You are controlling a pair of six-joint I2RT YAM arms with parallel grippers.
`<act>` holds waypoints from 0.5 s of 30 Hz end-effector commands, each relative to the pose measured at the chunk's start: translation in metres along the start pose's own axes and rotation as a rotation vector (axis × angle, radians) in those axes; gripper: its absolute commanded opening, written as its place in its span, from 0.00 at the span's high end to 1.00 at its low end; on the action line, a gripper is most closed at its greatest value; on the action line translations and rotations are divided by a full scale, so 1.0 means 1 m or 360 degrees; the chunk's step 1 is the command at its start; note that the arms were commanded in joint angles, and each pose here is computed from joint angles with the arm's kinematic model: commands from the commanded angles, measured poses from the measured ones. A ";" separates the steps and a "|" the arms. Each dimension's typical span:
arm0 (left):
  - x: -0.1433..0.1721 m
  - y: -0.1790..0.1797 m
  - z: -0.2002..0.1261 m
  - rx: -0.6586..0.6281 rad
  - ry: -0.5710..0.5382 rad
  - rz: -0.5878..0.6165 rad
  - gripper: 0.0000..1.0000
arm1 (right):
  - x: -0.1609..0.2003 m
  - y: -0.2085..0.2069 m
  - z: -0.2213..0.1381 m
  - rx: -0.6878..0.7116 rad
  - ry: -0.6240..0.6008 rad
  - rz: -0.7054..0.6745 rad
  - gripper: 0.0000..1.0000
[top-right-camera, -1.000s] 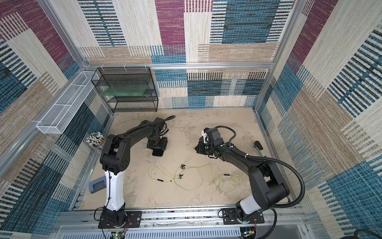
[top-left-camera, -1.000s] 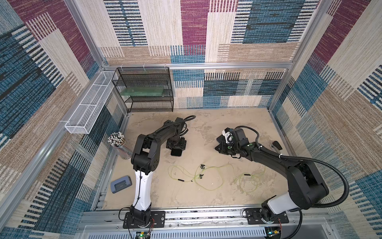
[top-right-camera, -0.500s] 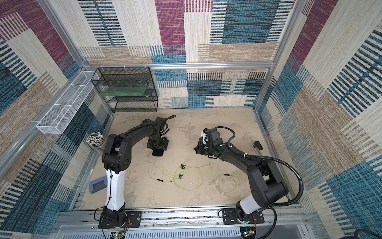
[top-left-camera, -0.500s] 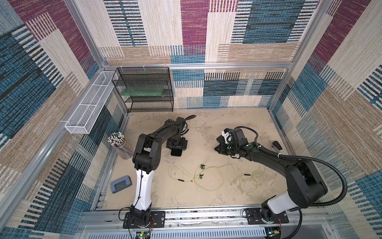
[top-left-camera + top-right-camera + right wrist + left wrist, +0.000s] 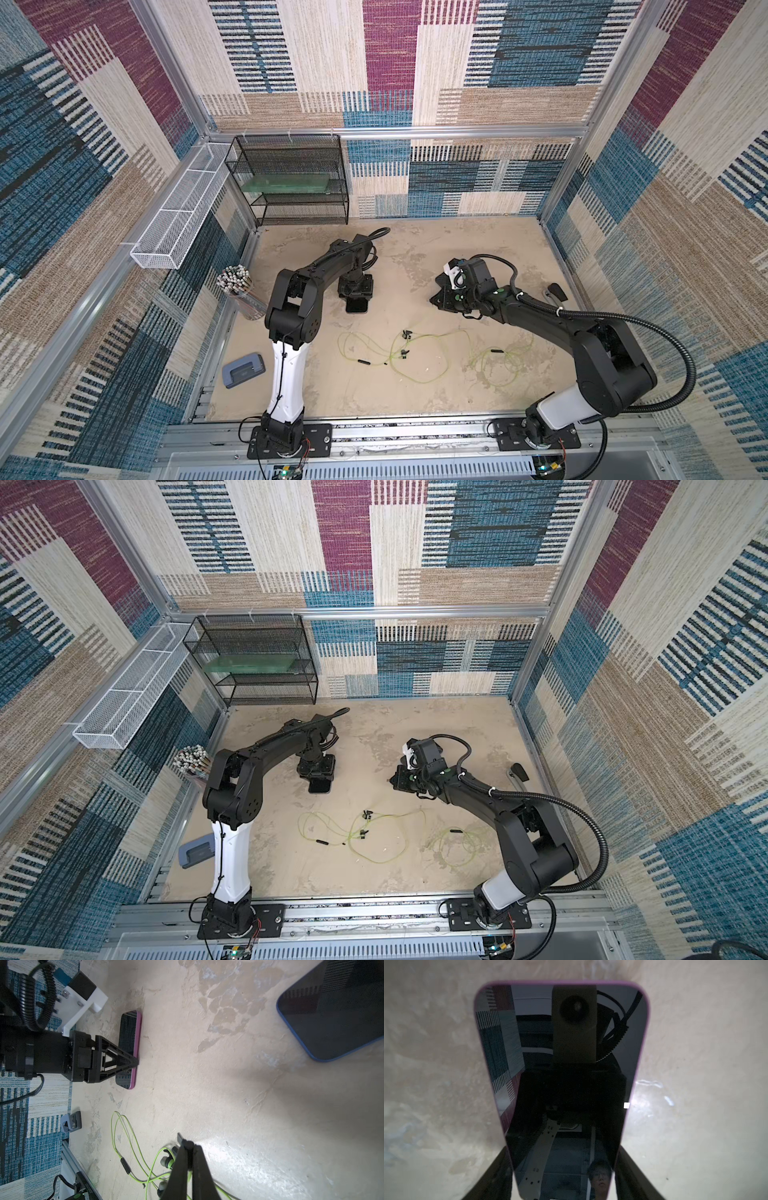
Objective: Plug wired earphones into phones
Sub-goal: Pick up the phone at the center of the board.
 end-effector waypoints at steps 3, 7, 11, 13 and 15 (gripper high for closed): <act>0.011 -0.012 -0.025 0.0217 0.0072 -0.0343 0.53 | 0.000 0.011 0.002 -0.0052 0.0001 -0.0041 1.00; 0.020 -0.013 -0.032 0.0263 0.0117 -0.0542 0.54 | 0.010 0.017 0.006 -0.0070 0.0045 -0.0068 1.00; 0.036 -0.010 -0.038 0.0254 0.0160 -0.0881 0.64 | 0.023 0.026 0.013 -0.0122 0.0068 -0.0075 1.00; 0.042 -0.008 -0.044 0.0268 0.0154 -0.1085 0.71 | 0.030 0.030 0.017 -0.0159 0.0061 -0.0076 1.00; 0.044 -0.009 -0.049 0.0322 0.0123 -0.1252 0.80 | 0.037 0.035 0.022 -0.0197 0.0064 -0.0076 1.00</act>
Point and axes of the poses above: each gripper's point midway between its finger pads, its own z axis out along the fingers, its own y axis along the line the jaws close on, x = y × z, the point moved 8 cm from there along -z, back along the fingers, and after that the axes turned 6 degrees about z, right-handed, at the moved point
